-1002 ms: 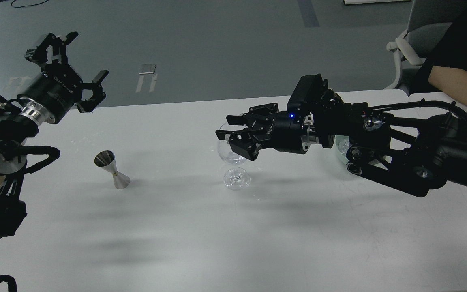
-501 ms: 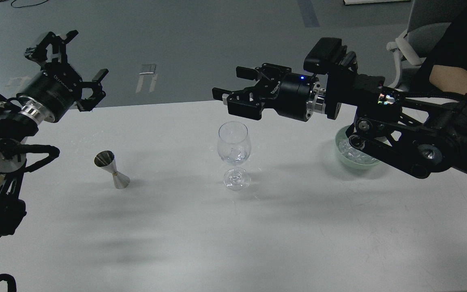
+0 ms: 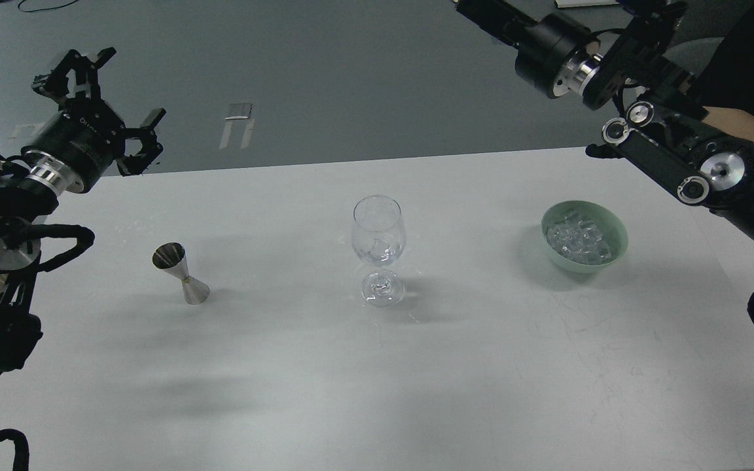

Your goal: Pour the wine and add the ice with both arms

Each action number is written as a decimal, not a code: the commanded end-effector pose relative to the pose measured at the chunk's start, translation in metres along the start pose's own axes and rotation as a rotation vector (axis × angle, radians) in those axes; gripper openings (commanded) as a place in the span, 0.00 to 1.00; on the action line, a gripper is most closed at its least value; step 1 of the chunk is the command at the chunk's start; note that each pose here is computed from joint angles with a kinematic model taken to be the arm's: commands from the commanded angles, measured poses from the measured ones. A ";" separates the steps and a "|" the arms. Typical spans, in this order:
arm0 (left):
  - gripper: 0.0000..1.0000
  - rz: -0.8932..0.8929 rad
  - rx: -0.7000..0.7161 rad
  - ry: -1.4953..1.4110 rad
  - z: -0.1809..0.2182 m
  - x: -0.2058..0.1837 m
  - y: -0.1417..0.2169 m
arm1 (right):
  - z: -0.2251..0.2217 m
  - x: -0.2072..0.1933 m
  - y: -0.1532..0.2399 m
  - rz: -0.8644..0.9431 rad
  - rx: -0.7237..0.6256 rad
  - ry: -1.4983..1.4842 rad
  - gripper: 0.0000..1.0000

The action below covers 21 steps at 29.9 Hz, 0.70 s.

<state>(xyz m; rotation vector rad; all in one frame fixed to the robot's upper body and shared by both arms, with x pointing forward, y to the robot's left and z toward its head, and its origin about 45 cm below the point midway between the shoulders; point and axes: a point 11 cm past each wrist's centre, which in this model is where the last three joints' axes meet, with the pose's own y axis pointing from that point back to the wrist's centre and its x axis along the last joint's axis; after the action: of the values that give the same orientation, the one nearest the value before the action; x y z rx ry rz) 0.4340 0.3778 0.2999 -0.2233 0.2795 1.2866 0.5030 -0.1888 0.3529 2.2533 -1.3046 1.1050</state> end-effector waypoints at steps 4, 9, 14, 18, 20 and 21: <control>0.99 -0.004 -0.047 0.041 0.014 -0.002 -0.021 | 0.023 0.042 -0.009 0.164 -0.101 -0.219 1.00; 0.99 -0.026 -0.048 0.049 0.021 -0.001 -0.028 | 0.028 0.050 -0.012 0.233 -0.118 -0.337 1.00; 0.99 -0.037 -0.040 0.049 0.020 0.000 -0.033 | 0.032 0.061 -0.012 0.344 -0.104 -0.570 1.00; 0.99 -0.054 -0.034 0.016 0.026 -0.012 -0.050 | 0.040 0.067 -0.008 0.421 -0.102 -0.745 1.00; 0.99 -0.061 -0.037 0.001 0.028 -0.016 -0.055 | 0.045 0.066 -0.006 0.443 -0.107 -0.794 1.00; 0.99 -0.067 -0.044 -0.014 0.029 -0.019 -0.059 | 0.049 0.066 -0.004 0.457 -0.111 -0.832 1.00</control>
<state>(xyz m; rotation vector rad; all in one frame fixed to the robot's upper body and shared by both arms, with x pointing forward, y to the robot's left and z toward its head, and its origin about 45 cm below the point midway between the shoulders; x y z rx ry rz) 0.4811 0.3619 0.3290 -0.2713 0.2615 1.2355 0.5477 -0.2482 0.3775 2.4643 -2.1232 0.2549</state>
